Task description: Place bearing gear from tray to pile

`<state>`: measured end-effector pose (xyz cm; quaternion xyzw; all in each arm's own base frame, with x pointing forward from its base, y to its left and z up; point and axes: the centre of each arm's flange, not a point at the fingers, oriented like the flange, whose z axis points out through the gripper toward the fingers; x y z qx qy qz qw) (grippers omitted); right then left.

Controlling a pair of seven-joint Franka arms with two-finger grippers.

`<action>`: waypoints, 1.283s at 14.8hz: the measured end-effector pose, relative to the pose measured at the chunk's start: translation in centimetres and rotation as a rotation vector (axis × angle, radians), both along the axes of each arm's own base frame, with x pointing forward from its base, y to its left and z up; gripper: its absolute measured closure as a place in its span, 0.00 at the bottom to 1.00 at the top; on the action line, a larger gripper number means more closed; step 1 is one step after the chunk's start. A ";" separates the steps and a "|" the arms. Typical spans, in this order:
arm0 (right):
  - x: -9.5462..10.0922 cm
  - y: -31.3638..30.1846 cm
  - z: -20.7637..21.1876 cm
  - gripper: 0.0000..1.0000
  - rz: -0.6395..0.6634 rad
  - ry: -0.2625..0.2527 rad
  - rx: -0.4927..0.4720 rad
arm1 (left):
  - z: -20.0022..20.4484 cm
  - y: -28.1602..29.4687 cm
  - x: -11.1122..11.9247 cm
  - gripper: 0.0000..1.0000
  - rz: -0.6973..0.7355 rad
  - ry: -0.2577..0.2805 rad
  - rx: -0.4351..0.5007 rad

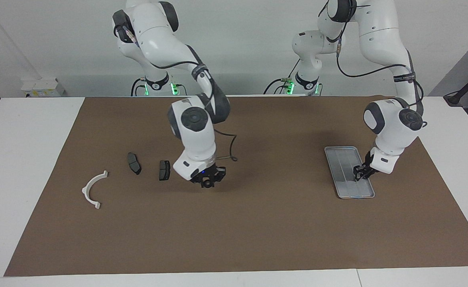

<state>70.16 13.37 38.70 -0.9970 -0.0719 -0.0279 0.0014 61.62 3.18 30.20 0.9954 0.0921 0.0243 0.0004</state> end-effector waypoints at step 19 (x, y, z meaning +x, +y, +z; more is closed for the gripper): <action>-3.6 -16.9 -9.4 0.65 0.126 0.029 -0.015 | 6.3 -16.2 2.0 0.76 0.198 0.059 -0.008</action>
